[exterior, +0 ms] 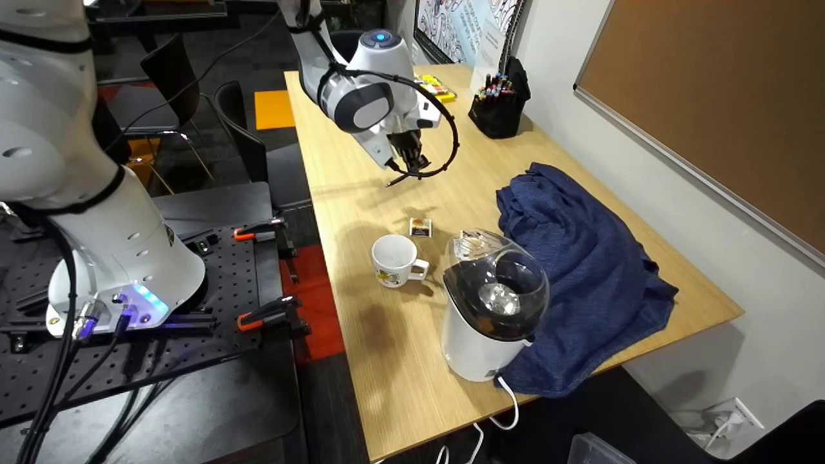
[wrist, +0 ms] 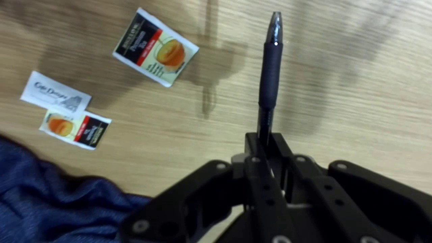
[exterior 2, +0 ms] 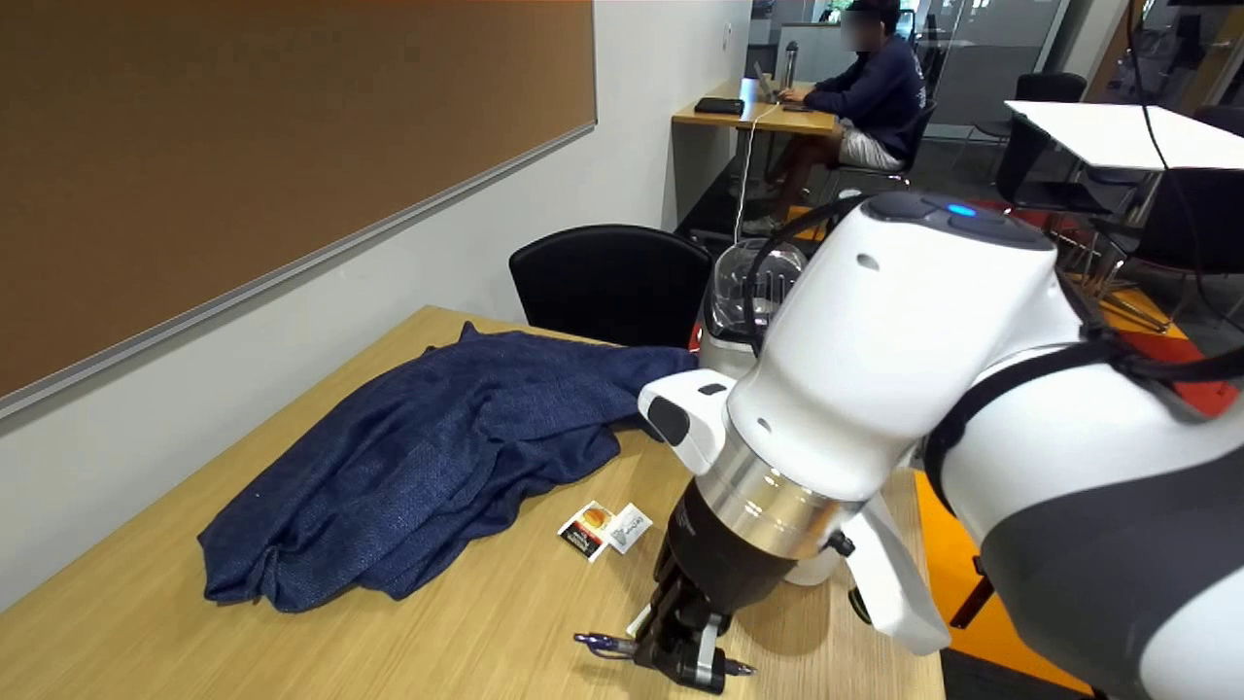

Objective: Pick the pen from the table and place it in the white cup

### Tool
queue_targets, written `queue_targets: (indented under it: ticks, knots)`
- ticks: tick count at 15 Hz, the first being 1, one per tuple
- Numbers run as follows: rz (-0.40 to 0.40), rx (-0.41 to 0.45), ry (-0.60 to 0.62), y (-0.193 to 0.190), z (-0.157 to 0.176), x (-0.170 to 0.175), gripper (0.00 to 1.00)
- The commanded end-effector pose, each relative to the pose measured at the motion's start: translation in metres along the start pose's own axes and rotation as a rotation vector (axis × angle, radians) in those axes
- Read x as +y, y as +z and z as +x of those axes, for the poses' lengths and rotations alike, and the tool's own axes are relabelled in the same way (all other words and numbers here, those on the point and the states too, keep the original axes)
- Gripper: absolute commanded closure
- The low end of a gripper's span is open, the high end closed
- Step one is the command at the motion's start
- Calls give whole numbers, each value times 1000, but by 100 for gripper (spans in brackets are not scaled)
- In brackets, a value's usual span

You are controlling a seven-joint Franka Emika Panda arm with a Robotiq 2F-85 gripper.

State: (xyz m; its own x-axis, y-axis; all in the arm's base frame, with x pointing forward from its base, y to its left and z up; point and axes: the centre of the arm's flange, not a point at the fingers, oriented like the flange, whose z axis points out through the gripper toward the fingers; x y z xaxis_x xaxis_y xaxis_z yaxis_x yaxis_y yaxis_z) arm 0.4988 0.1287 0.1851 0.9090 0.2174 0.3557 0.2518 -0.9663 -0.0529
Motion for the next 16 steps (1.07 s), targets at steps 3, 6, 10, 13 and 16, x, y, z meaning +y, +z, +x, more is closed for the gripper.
queue_targets:
  ticks: [3, 6, 10, 13, 16]
  knots:
    - [-162, 58, 92, -53, 9, -1, 97]
    - [-215, 95, 119, -72, 17, 11, 97]
    - [-270, 89, 182, -87, 30, 16, 97]
    - [-291, 75, 242, -93, 36, 11, 97]
    - [-299, 60, 274, -99, 37, 3, 97]
